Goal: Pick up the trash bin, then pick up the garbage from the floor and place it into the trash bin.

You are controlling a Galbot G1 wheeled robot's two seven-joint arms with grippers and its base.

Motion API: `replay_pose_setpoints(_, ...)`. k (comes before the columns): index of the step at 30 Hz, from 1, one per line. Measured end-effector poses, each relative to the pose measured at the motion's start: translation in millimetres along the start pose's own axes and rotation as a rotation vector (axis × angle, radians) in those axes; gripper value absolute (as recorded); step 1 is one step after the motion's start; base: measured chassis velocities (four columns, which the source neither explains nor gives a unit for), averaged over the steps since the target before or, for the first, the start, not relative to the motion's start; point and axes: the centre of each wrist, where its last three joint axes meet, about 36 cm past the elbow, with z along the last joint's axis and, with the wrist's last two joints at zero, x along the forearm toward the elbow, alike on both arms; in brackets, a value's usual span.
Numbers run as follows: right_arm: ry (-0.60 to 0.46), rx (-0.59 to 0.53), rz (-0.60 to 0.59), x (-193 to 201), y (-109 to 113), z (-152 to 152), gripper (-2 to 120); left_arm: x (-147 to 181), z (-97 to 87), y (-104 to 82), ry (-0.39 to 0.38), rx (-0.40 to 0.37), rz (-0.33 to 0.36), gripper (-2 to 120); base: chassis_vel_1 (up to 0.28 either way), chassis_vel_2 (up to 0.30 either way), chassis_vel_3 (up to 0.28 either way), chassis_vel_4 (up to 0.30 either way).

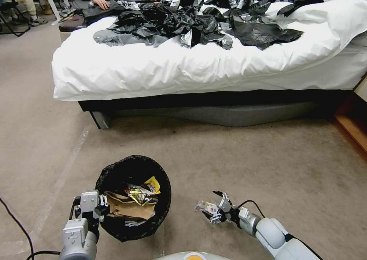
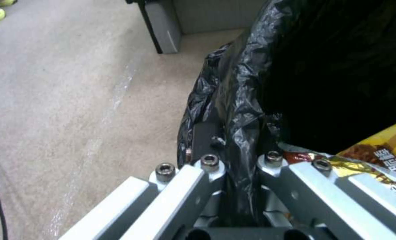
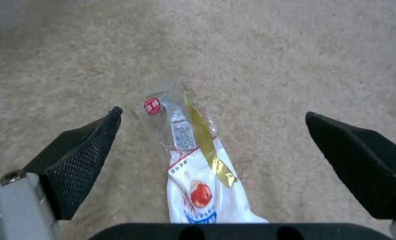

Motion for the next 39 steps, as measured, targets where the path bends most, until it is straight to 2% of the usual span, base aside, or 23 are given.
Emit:
replay_pose_setpoints(4,0.003,-0.022,0.002,-17.1,7.6,4.0,100,2.1,1.2,-2.5,0.000,0.002,0.005,0,0.000,0.000,0.000,0.000)
replay_pose_setpoints(10,0.026,-0.031,0.001,-22.5,15.0,15.3,100,3.7,1.8,-0.3,-0.003,-0.001,-0.002,0,0.000,0.000,0.000,0.000)
replay_pose_setpoints(13,0.031,-0.035,0.001,-22.4,16.0,19.6,96,3.5,1.8,1.8,-0.005,-0.002,-0.008,0,0.000,0.000,0.000,0.000)
replay_pose_setpoints(16,0.029,-0.042,-0.005,-22.8,16.2,24.4,81,3.5,1.9,2.2,-0.007,-0.001,-0.009,0,0.000,0.000,0.000,0.000)
replay_pose_setpoints(20,0.027,-0.047,-0.005,-23.2,17.2,26.4,71,3.5,1.8,2.2,-0.007,-0.001,-0.007,0,0.000,0.000,0.000,0.000)
replay_pose_setpoints(22,0.027,-0.049,-0.004,-22.3,18.3,27.6,61,3.1,1.5,2.8,-0.009,-0.001,-0.007,0,0.000,0.000,0.000,0.000)
replay_pose_setpoints(24,0.027,-0.050,-0.004,-22.1,18.5,27.7,58,2.9,1.4,3.2,-0.010,-0.001,-0.007,0,0.000,0.000,0.000,0.000)
replay_pose_setpoints(26,0.026,-0.049,0.002,-20.4,15.9,27.5,46,1.8,0.7,4.2,-0.014,-0.001,-0.009,0,0.000,0.000,0.000,0.000)
replay_pose_setpoints(27,0.026,-0.049,0.002,-20.4,15.9,27.5,46,1.8,0.7,4.2,-0.014,-0.001,-0.009,0,0.000,0.000,0.000,0.000)
replay_pose_setpoints(29,0.026,-0.051,0.017,-18.7,11.6,27.0,34,0.4,1.1,3.8,-0.013,0.002,-0.007,0,0.000,0.000,0.000,0.000)
replay_pose_setpoints(30,0.026,-0.051,0.017,-18.7,11.6,27.0,34,0.4,1.1,3.8,-0.013,0.002,-0.007,0,0.000,0.000,0.000,0.000)
replay_pose_setpoints(33,0.027,-0.052,0.025,-16.7,10.4,27.1,21,-1.0,2.0,3.2,-0.011,0.004,-0.006,0,0.000,0.000,0.000,0.000)
replay_pose_setpoints(35,0.027,-0.053,0.026,-16.2,10.3,27.4,18,-1.3,1.9,3.2,-0.012,0.004,-0.006,0,0.000,0.000,0.000,0.000)
replay_pose_setpoints(37,0.028,-0.055,0.033,-14.3,9.3,28.1,4,-2.6,1.2,3.5,-0.013,0.005,-0.006,0,0.000,0.000,0.000,0.000)
replay_pose_setpoints(39,0.028,-0.056,0.035,-13.8,8.6,28.0,2,-2.9,1.0,3.5,-0.014,0.005,-0.006,0,0.000,0.000,0.000,0.000)
